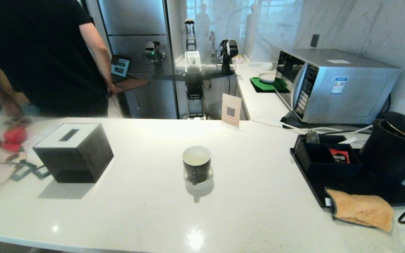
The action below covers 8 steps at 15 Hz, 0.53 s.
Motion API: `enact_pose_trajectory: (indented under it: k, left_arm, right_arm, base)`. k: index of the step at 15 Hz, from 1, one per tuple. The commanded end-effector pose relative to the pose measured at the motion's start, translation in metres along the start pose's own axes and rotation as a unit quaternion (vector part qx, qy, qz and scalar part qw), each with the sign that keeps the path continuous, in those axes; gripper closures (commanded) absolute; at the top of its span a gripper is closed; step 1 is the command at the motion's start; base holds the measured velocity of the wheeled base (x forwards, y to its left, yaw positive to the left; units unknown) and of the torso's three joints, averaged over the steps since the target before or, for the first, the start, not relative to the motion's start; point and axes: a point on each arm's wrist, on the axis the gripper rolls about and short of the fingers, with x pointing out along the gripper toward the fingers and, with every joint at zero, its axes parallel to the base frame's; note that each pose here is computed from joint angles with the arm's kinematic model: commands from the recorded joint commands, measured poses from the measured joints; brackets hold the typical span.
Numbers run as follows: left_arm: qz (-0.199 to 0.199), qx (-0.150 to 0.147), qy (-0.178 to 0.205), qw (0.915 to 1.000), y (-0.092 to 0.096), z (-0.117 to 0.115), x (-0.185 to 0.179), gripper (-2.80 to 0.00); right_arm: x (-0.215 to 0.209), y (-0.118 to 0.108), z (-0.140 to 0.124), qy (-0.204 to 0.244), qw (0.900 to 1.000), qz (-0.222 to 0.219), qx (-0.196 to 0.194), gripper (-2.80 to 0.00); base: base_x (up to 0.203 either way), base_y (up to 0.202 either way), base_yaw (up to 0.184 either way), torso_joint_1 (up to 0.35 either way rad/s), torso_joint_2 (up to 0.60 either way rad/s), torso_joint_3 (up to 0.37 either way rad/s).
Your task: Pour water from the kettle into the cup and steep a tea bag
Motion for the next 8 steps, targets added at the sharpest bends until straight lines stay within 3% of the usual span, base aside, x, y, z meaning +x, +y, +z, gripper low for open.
enact_pose_trajectory:
  k: [1,2,3,8]
  left_arm:
    - [0.000,0.000,0.001,1.0000,0.000,0.000,0.000,0.00]
    - [0.000,-0.001,0.001,1.0000,0.000,0.000,0.000,0.00]
    - [0.000,0.000,0.001,1.0000,0.000,0.000,0.000,0.00]
    - [0.000,-0.001,0.001,1.0000,0.000,0.000,0.000,0.00]
  right_arm:
    - [-0.013,-0.006,0.004,-0.008,1.000,-0.001,0.003,-2.80]
    - [-0.018,-0.008,0.004,-0.007,1.000,-0.001,0.003,-2.80]
    - [-0.023,-0.010,0.004,-0.007,1.000,0.000,0.002,0.00]
    - [-0.044,-0.018,0.009,-0.018,1.000,0.003,-0.005,0.00]
  base:
    - [0.000,0.000,0.000,0.000,0.00,0.000]
    - [0.000,0.000,0.000,0.000,0.00,0.000]
    - [0.000,0.000,0.000,0.000,0.00,0.000]
    - [0.000,0.000,0.000,0.000,0.00,0.000]
